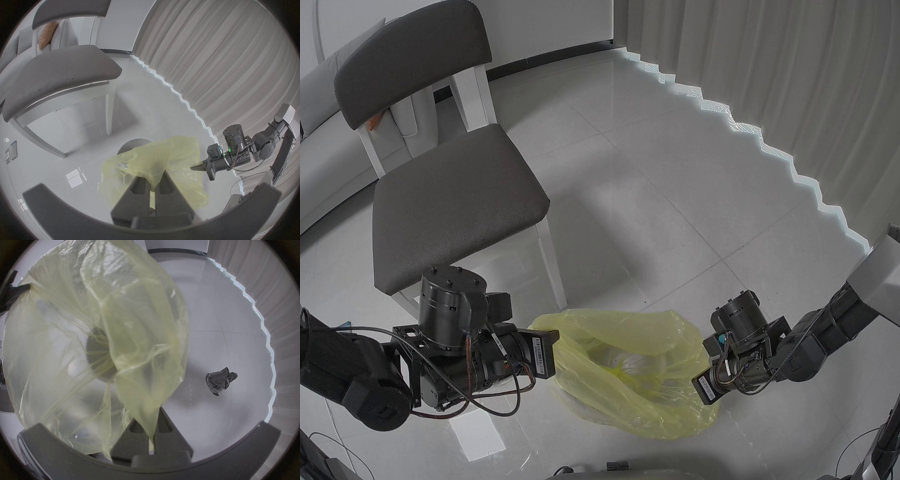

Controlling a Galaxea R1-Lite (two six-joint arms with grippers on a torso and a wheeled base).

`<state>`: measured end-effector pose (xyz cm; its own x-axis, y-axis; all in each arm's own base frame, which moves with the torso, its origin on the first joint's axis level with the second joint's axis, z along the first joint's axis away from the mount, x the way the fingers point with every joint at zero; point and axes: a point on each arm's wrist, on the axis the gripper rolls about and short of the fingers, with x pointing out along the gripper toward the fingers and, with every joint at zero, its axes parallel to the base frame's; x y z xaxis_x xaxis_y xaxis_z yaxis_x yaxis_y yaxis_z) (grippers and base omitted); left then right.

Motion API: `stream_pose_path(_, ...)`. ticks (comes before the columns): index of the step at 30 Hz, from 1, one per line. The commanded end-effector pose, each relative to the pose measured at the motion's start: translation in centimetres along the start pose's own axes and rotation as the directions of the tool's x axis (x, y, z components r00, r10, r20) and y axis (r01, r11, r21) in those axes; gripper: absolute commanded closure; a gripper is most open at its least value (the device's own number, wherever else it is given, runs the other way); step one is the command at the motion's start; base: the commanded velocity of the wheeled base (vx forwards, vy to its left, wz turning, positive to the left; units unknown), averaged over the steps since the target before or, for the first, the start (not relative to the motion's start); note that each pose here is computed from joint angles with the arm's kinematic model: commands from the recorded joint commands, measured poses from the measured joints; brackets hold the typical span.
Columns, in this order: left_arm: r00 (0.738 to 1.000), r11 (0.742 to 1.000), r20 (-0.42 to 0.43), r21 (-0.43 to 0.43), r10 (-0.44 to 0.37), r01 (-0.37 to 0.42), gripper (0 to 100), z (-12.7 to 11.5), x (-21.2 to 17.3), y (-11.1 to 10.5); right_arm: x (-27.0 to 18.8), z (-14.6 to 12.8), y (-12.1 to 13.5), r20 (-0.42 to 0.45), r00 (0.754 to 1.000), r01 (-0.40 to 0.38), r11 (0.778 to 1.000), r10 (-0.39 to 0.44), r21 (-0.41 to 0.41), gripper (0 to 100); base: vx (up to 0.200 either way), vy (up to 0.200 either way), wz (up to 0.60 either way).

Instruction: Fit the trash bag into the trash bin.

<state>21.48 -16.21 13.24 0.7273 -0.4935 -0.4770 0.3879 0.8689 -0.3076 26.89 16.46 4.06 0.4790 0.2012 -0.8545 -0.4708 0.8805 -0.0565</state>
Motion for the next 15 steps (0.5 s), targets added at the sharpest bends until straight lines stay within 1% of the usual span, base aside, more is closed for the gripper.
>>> stream_pose_path(1,1.0,1.0,-0.015,-0.008,0.02,-0.02,100,-0.2,0.4,0.5,1.1,0.2,0.2,-0.014,1.0,-0.002,1.0,0.001,-0.004,100,0.0,0.0,0.0)
stream_pose_path(2,0.999,0.999,-0.031,-0.019,0.043,-0.044,100,-0.4,0.9,1.1,1.8,0.3,0.3,-0.024,1.0,-0.001,1.0,0.001,-0.003,100,0.0,0.0,0.0)
stream_pose_path(4,0.997,0.997,-0.041,-0.028,0.064,-0.065,100,-0.5,1.6,1.8,2.6,0.5,0.3,-0.031,1.0,0.0,1.0,0.0,-0.002,100,0.0,0.0,0.0)
stream_pose_path(6,0.994,0.995,-0.056,-0.042,0.093,-0.096,100,-0.5,2.5,2.7,3.4,1.0,0.2,-0.025,1.0,0.002,1.0,-0.002,0.004,100,0.0,0.0,0.0)
stream_pose_path(8,0.992,0.992,-0.055,-0.055,0.111,-0.114,100,-0.6,3.2,3.5,4.0,1.7,0.2,-0.015,1.0,0.003,1.0,-0.003,0.01,100,0.0,0.0,0.0)
stream_pose_path(9,0.992,0.992,-0.051,-0.056,0.111,-0.114,100,-0.6,3.2,3.5,4.1,1.7,0.2,-0.013,1.0,0.003,1.0,-0.003,0.01,100,0.0,0.0,0.0)
stream_pose_path(15,0.983,0.98,-0.071,-0.097,0.169,-0.175,100,-2.3,5.3,7.4,5.2,3.7,0.7,0.035,0.999,-0.002,1.0,0.002,0.007,100,0.0,0.0,0.0)
